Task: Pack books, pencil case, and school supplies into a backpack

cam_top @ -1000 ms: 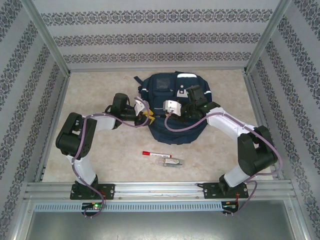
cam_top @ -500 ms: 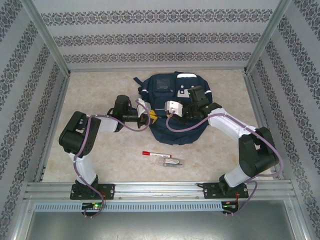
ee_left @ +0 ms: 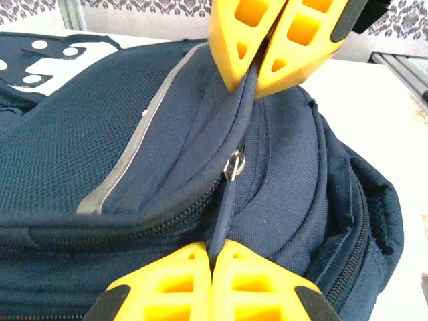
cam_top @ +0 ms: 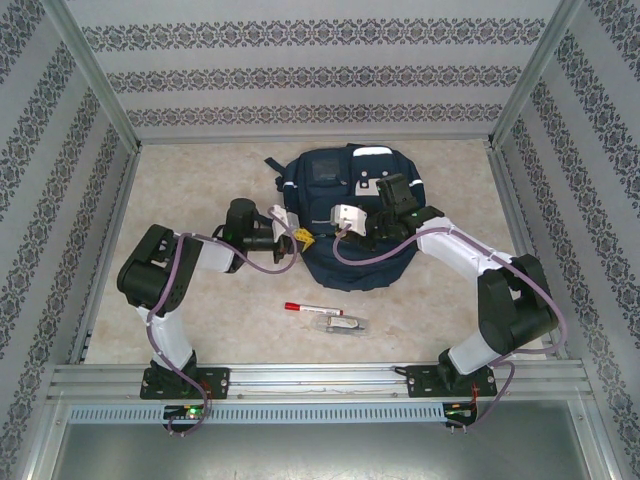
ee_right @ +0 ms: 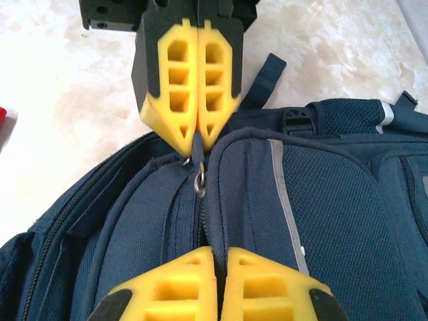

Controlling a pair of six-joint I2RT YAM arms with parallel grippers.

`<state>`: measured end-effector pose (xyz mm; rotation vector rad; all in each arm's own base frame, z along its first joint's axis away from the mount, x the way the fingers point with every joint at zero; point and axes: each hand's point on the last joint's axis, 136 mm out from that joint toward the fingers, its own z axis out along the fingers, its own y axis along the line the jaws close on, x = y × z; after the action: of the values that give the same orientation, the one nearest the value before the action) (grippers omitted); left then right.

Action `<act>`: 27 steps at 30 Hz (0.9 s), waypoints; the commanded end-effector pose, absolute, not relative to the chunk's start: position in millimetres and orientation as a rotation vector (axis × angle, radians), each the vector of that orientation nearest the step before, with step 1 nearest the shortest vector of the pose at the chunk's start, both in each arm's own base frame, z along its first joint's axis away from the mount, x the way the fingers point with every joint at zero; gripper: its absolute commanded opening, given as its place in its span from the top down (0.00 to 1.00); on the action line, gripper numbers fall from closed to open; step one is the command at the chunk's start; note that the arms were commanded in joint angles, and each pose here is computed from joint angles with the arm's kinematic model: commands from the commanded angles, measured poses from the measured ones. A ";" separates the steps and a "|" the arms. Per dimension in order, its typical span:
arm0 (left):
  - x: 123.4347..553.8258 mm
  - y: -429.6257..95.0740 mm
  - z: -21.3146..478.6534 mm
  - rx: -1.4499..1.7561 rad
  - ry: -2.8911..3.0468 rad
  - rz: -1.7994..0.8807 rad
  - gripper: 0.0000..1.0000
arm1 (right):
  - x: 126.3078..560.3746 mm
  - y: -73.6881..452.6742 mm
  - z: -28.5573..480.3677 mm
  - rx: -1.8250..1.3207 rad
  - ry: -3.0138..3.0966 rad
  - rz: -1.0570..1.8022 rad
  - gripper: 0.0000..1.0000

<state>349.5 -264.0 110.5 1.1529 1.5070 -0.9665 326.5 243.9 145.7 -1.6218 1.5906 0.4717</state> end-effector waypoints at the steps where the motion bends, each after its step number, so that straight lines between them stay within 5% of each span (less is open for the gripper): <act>1: 367.1 -246.1 139.8 1.085 1.430 -0.878 1.00 | 313.0 239.5 167.8 -1.626 1.511 0.521 1.00; 15: 452.0 -192.0 118.5 0.689 1.783 -0.642 1.00 | 287.2 236.3 175.1 -1.693 1.369 0.452 1.00; 23: 463.9 -194.1 99.7 0.657 1.918 -0.556 1.00 | 280.8 251.6 173.9 -1.681 1.362 0.492 1.00; 25: 460.1 -192.5 110.8 0.646 1.899 -0.552 0.88 | 283.7 253.6 171.0 -1.668 1.393 0.497 1.00; 27: 452.5 -188.8 128.8 0.632 1.869 -0.540 0.69 | 293.6 252.9 165.3 -1.638 1.437 0.474 0.87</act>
<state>461.4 -192.5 107.4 0.6659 1.8760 -0.5642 289.9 243.1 164.9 -1.6736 1.4327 0.4358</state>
